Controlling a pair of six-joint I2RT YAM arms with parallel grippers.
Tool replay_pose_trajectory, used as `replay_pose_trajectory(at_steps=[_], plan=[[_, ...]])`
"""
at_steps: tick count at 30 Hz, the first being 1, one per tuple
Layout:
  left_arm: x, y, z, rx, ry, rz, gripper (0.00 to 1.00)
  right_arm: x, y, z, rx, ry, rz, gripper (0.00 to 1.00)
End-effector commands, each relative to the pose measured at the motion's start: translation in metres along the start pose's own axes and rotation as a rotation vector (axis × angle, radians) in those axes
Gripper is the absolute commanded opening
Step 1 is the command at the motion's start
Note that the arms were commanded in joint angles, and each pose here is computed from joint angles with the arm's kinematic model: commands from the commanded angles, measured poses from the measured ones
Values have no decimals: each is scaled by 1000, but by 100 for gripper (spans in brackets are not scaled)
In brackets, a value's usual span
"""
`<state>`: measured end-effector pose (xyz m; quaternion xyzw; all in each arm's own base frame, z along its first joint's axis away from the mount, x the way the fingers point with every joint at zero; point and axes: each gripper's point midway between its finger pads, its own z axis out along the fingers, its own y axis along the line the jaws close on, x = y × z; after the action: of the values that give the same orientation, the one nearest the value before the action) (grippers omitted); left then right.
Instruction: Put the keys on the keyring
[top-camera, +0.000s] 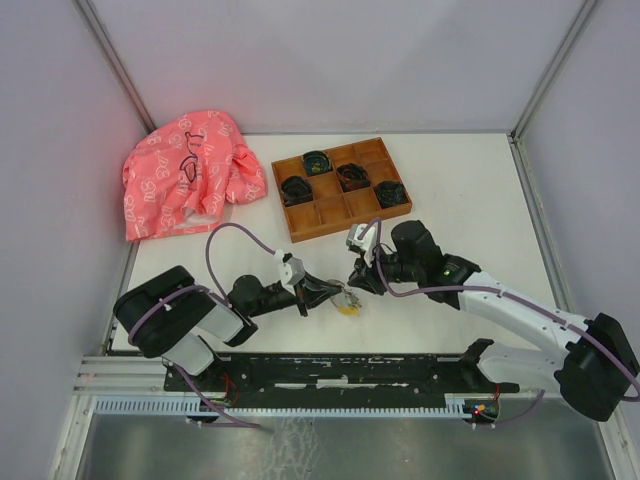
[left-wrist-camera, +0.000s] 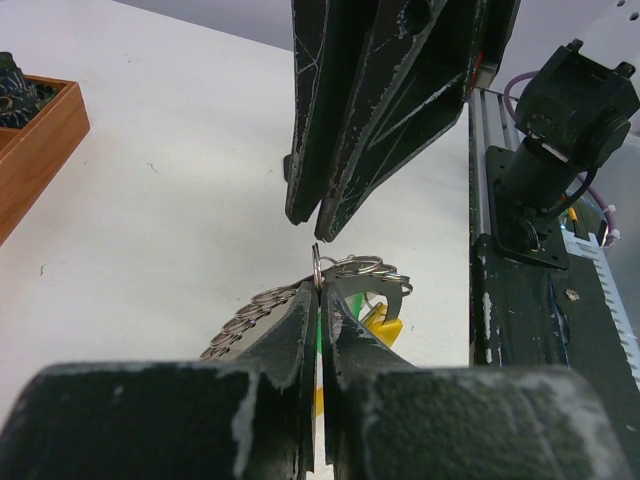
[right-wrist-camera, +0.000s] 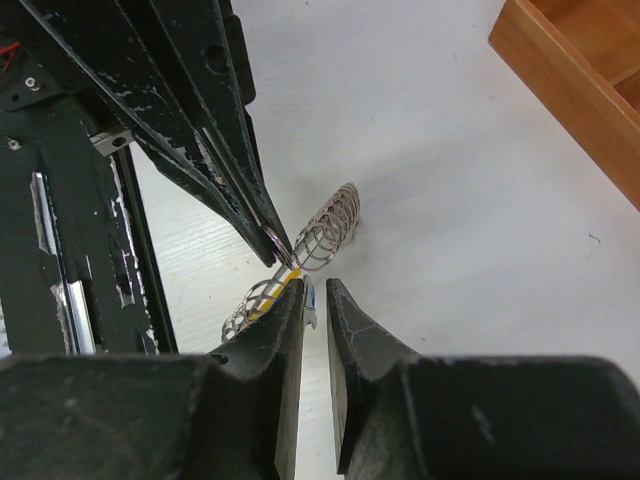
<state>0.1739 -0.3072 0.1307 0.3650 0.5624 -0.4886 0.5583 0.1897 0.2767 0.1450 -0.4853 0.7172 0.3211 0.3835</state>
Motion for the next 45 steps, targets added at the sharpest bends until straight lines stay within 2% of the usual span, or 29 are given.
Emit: replay_pose_trajectory(at_steps=[1,21,24,28,32,37,45], plan=[[-58,-7,3,26,-213,108,3,-23,9,0,-59,-99,-33,22],[-59,-11,6,55,-211,99,3,-17,15,14,-134,-89,-43,15],[-59,-11,6,56,-212,100,3,-14,17,16,-150,-83,-39,12],[-60,-12,5,56,-213,105,3,-13,19,16,-163,-78,-39,2],[-54,-10,4,50,-198,103,5,-16,17,12,-155,-46,-39,1],[-44,-8,4,46,-171,95,16,-10,15,6,-123,76,-46,1],[-41,-9,6,60,-160,85,24,13,18,-4,-83,386,-133,1]])
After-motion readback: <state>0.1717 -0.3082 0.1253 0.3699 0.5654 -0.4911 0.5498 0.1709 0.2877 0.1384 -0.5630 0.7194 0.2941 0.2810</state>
